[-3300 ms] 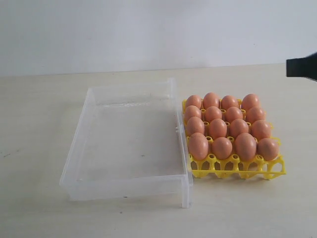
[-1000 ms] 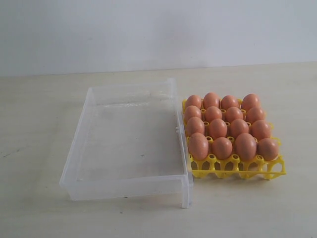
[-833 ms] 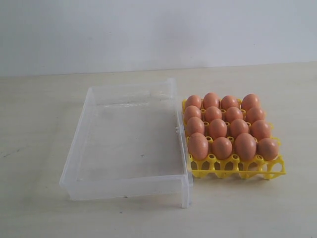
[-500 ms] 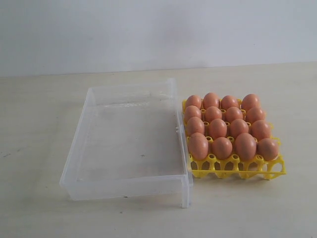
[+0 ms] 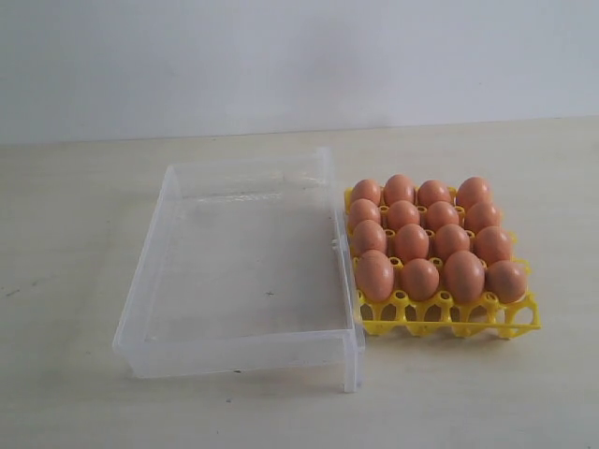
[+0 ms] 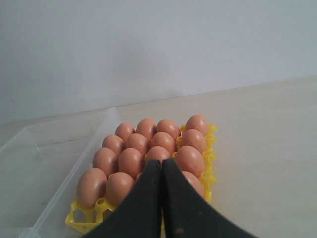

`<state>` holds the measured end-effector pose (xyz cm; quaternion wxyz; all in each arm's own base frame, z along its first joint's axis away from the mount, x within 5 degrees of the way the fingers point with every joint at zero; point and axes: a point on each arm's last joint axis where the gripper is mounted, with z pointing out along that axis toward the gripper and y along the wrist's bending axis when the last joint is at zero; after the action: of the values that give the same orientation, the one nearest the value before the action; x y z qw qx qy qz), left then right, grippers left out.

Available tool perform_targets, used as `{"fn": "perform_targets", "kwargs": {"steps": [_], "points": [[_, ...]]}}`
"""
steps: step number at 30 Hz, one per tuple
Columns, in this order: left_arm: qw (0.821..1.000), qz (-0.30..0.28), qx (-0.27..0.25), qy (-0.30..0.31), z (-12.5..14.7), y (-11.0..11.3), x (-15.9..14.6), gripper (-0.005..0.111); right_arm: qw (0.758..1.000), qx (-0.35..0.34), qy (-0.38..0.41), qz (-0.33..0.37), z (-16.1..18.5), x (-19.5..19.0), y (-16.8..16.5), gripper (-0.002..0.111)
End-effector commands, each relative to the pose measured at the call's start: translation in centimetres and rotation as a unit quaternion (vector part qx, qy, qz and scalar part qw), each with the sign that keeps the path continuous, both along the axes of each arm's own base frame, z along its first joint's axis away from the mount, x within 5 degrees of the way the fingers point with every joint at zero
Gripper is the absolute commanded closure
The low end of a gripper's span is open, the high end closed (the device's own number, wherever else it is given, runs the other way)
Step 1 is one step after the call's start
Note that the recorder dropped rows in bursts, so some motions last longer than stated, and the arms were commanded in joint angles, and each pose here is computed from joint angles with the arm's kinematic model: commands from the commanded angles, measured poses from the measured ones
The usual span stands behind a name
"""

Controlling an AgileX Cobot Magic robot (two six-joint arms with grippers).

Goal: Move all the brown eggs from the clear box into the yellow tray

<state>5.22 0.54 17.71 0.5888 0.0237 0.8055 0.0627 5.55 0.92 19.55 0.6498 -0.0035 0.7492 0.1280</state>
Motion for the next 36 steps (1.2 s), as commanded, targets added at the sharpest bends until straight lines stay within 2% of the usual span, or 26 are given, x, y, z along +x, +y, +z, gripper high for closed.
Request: {"fn": "perform_targets", "kwargs": {"steps": [1,13,20,36], "points": [[1.000,-0.003,-0.003,-0.006,0.21,-0.05,0.03,0.107,1.000,0.000,-0.001,0.001,-0.12,-0.03,0.00,0.108],[1.000,-0.003,-0.003,-0.006,0.21,-0.05,0.03,0.107,1.000,-0.009,0.026,0.005,-0.63,-0.12,0.06,0.108],[1.000,-0.003,-0.003,-0.006,0.21,-0.05,0.03,0.107,0.998,-0.051,0.017,0.033,-0.65,-0.22,0.44,0.108],[1.000,-0.003,-0.003,-0.006,0.21,-0.05,0.03,0.107,0.995,-0.094,0.006,0.041,-0.64,-0.22,0.45,0.108]]}}
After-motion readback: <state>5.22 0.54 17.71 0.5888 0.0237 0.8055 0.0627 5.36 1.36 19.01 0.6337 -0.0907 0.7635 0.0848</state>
